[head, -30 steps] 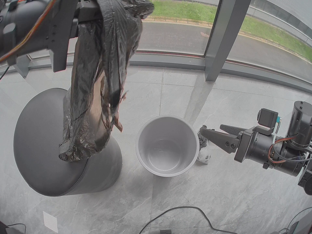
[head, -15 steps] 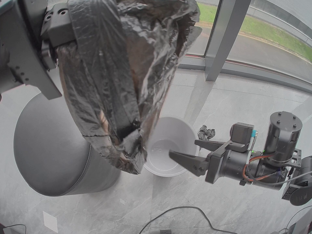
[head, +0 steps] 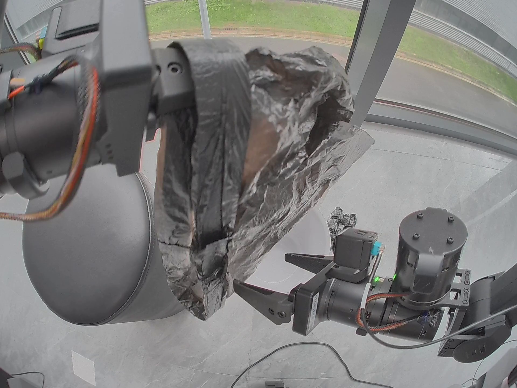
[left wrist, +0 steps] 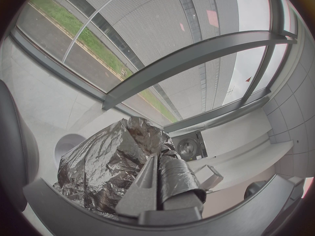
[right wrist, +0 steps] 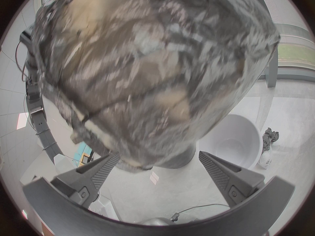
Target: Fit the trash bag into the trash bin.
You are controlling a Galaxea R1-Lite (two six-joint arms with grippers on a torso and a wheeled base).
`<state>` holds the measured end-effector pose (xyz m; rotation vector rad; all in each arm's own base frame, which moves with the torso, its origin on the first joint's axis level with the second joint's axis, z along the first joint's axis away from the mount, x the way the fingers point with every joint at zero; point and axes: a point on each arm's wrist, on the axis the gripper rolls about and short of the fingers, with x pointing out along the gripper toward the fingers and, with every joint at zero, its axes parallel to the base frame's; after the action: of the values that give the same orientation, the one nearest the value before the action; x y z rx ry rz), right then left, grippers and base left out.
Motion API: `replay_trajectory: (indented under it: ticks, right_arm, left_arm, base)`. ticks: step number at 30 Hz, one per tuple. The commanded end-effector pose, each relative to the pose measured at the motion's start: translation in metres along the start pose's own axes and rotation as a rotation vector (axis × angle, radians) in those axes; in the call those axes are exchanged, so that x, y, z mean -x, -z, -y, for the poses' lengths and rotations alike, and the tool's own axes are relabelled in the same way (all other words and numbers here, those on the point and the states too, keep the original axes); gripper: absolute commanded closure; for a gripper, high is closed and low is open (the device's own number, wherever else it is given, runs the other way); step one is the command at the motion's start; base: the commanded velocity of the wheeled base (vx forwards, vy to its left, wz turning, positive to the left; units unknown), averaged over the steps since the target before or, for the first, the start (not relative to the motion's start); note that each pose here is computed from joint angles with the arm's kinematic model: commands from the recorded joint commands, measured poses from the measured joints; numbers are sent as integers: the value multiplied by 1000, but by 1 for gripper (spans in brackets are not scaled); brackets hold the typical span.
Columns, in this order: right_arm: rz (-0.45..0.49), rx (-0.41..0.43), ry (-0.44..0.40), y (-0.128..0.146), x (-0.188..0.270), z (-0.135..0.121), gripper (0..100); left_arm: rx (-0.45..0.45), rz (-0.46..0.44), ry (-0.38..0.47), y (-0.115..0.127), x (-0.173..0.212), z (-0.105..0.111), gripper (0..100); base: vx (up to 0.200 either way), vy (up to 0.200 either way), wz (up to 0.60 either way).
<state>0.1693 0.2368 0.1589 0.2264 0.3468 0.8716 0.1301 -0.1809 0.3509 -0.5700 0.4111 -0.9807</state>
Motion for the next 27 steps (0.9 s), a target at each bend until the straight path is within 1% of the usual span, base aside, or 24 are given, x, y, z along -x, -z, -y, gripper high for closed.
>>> replay_trajectory:
  ticks: [1,3,4,6,8,9,13,17,19,21,24,27]
  right_arm:
    - [-32,9,-21,9,0,-7,0]
    - [-40,11,-30,11,0,-10,0]
    - [-52,19,-54,15,1,-17,0]
    - [-67,26,-77,19,1,-24,0]
    - [-76,30,-85,22,1,-27,0]
    - [-85,35,-66,28,-3,-29,0]
    - [-91,39,-6,35,-11,-27,0]
    - [-103,35,21,39,-13,-22,0]
    - [-89,30,60,36,-16,-17,0]
    - [-72,32,130,38,-22,-12,0]
    - [-46,32,187,37,-30,-11,0]
    - [-26,30,217,36,-36,-12,0]
  left_arm:
    - [-5,20,-9,-1,-14,-3,100]
    - [-7,26,-6,-3,-15,-2,100]
    - [-6,32,-11,-4,-18,-3,100]
    - [-2,39,-18,-5,-23,-4,100]
    - [-1,48,-30,-5,-26,-5,100]
    - [1,74,-62,-4,-30,-7,100]
    - [4,116,-94,-5,-33,-6,100]
    - [14,158,-121,-4,-35,-4,100]
    - [23,188,-152,-3,-36,-3,100]
    - [27,208,-172,-2,-38,-3,100]
    - [30,220,-178,-2,-39,-3,100]
    - [33,239,-204,-2,-41,-4,100]
  base:
    - [0,0,0]
    - [0,0,0]
    - [0,0,0]
    - [0,0,0]
    - [0,0,0]
    - [0,0,0]
    - [0,0,0]
    - [0,0,0]
    - [0,0,0]
    - [0,0,0]
    - [0,0,0]
    - [0,0,0]
